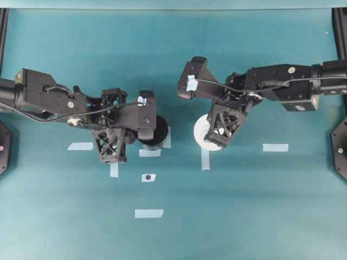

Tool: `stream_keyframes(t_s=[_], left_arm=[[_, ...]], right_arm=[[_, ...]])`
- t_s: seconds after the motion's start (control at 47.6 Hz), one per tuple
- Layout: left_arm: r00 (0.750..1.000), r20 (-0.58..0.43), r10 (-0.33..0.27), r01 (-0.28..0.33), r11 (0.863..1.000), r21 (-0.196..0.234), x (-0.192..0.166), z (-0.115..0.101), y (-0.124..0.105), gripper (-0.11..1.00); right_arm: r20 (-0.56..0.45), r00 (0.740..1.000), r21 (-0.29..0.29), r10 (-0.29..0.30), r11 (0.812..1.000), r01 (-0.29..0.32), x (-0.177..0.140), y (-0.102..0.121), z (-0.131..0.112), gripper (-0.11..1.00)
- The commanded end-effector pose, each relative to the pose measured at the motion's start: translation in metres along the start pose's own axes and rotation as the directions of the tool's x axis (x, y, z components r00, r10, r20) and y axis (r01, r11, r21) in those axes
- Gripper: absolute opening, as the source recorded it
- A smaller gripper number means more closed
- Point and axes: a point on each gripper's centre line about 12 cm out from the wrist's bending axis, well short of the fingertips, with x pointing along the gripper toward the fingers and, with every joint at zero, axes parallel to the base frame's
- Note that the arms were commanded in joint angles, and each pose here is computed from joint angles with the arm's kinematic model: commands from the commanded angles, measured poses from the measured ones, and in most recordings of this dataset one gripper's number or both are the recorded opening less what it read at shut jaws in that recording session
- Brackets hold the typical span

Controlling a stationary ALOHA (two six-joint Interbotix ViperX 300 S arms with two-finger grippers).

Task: Holding the cup holder with the left arm, the right arm places the cup into the cup holder.
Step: 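Lift the holder with the left gripper and the cup with the right gripper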

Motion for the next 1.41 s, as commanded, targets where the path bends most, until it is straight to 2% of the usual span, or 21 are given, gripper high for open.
stream_keyframes(t_s=[0.0, 0.126, 0.294, 0.526, 0.862, 1.387], left_arm=[[0.998, 0.063, 0.006, -0.006, 1.0, 0.001, -0.013, 0.012, 0.0, 0.25], [0.996, 0.09, 0.008, -0.008, 1.0, -0.006, -0.015, 0.012, 0.0, 0.25], [0.99, 0.14, 0.012, -0.007, 0.999, -0.038, -0.02, 0.011, 0.0, 0.25], [0.976, 0.217, 0.016, -0.001, 0.998, -0.071, -0.027, 0.011, -0.002, 0.25], [0.965, 0.262, 0.006, 0.007, 0.999, -0.05, -0.032, 0.024, -0.008, 0.25], [0.948, 0.317, -0.006, 0.015, 1.0, -0.026, -0.03, 0.053, -0.015, 0.25]], right_arm=[[0.107, 0.994, 0.006, 0.026, 1.0, -0.027, -0.036, 0.005, 0.013, 0.05], [0.116, 0.993, 0.011, 0.032, 0.999, -0.033, -0.039, 0.005, 0.013, 0.05], [0.146, 0.988, 0.016, 0.043, 0.999, -0.046, -0.051, 0.007, 0.015, 0.05], [0.221, 0.973, 0.03, 0.06, 0.997, -0.068, -0.081, 0.009, 0.016, 0.05], [0.273, 0.959, 0.044, 0.077, 0.995, -0.093, -0.119, 0.012, 0.012, 0.04], [0.352, 0.929, -0.004, 0.118, 0.992, -0.125, -0.154, 0.029, 0.021, 0.04]])
